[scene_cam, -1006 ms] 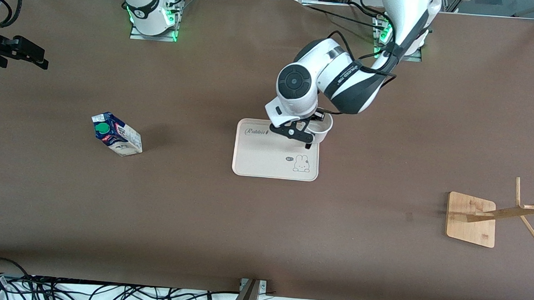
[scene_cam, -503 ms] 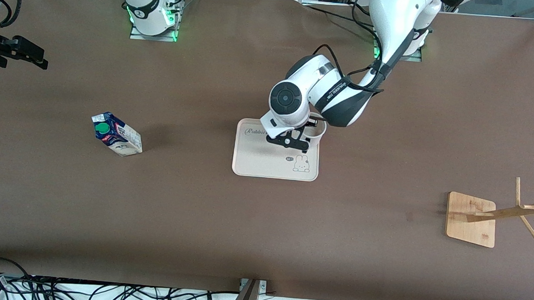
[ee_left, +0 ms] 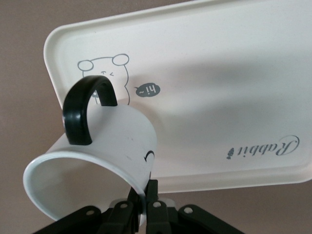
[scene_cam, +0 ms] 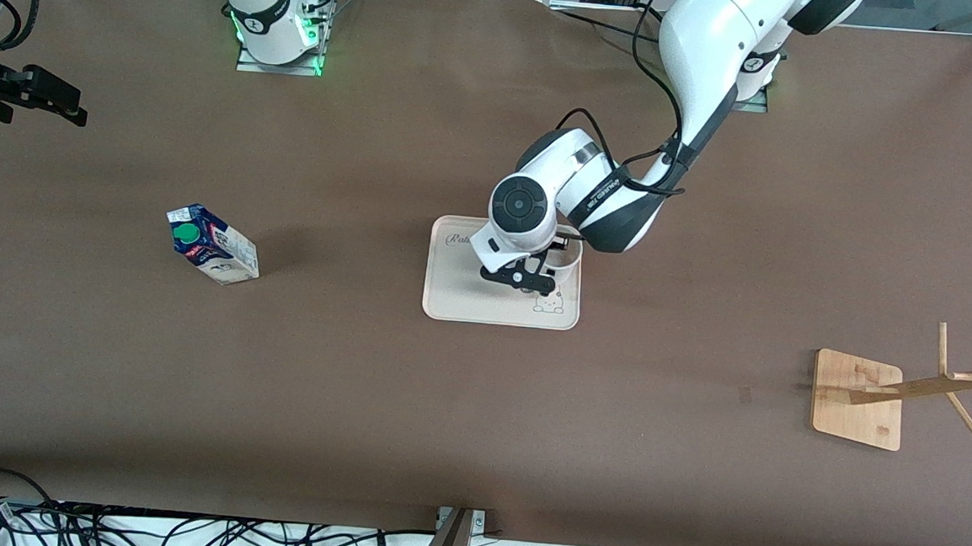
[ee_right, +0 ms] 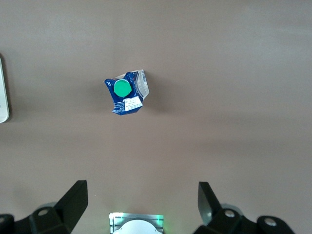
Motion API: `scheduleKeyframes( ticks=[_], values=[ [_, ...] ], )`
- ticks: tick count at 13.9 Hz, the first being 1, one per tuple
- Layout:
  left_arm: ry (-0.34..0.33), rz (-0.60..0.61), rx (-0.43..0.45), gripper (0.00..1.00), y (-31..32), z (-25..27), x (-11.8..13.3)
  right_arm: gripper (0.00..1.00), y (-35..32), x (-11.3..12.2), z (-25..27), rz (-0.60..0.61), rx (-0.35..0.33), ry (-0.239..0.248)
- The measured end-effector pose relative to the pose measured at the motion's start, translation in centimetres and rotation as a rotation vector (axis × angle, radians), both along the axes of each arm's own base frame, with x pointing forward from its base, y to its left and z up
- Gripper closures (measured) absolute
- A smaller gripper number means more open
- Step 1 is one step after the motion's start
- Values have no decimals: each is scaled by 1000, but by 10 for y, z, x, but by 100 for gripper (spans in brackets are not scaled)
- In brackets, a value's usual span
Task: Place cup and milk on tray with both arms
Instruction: 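Carry the mug over the tray and lower it with the left gripper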
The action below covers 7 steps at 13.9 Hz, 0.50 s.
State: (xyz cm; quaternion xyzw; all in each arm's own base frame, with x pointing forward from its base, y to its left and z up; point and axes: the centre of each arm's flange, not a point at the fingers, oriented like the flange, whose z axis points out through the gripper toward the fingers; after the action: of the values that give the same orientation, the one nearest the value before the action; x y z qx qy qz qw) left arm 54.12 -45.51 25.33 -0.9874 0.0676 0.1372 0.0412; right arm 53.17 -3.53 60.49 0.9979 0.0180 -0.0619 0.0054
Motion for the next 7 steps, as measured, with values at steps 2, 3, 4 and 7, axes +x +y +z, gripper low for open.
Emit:
scheduleKeyframes(
  ticks=[2,3,4,7],
  values=[
    [4,2,1,92,0,-8,1,0,0,0,0,0,0,0],
    [5,2,1,92,0,-10,1,0,0,0,0,0,0,0],
    [5,2,0,92,0,-11,1,0,0,0,0,0,0,0],
    [7,5,1,92,0,-13,1,0,0,0,0,0,0,0]
  ],
)
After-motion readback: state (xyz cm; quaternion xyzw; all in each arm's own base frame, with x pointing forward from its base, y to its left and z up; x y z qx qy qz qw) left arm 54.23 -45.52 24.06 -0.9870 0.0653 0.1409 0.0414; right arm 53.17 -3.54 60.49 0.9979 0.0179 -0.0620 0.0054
